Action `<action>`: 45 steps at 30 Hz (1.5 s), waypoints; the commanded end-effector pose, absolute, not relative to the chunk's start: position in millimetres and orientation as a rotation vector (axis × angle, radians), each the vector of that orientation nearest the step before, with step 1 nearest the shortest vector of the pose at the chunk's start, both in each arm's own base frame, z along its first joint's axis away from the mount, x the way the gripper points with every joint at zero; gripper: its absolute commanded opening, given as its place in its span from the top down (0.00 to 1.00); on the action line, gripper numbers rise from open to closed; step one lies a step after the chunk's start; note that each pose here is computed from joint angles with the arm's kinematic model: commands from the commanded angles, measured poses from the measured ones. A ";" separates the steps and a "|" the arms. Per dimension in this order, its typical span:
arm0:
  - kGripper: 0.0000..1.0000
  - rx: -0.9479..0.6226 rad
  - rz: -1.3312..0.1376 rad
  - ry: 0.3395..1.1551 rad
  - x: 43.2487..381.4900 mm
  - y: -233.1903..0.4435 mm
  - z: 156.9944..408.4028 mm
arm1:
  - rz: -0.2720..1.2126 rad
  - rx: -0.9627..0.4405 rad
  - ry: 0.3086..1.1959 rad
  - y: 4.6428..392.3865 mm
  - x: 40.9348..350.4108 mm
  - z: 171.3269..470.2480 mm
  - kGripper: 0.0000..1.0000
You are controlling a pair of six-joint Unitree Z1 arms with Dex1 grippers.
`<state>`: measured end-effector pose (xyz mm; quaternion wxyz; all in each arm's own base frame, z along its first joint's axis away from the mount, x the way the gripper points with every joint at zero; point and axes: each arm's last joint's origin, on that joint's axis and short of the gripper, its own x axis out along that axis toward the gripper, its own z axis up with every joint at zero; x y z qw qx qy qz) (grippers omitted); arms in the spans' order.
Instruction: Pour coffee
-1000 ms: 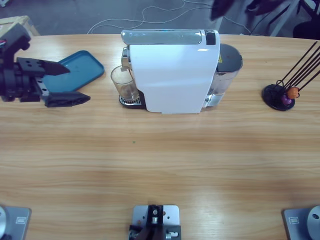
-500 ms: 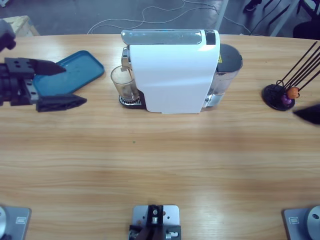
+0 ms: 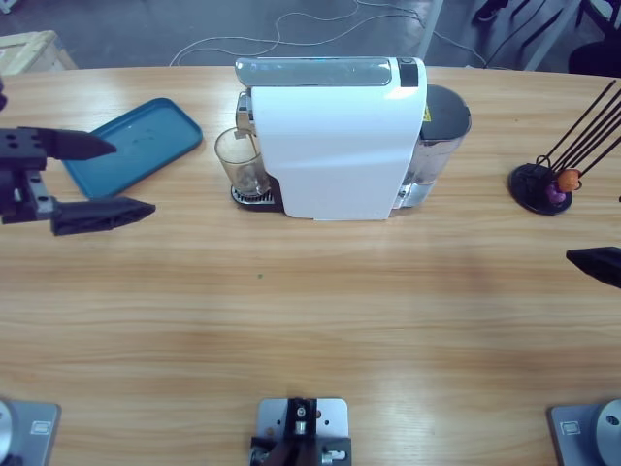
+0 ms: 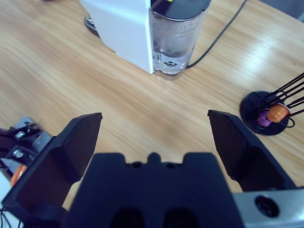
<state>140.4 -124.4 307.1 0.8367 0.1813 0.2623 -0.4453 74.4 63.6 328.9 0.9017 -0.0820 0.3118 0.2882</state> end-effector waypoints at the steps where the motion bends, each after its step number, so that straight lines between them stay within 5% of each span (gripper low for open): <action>1: 0.01 0.382 -0.946 0.586 129.3 -118.0 298.5 | 0.559 -0.193 0.667 67.4 80.5 313.7 0.00; 45: 0.01 0.400 -0.913 0.619 127.2 -113.9 289.6 | 0.571 -0.166 0.676 68.6 80.2 304.7 0.00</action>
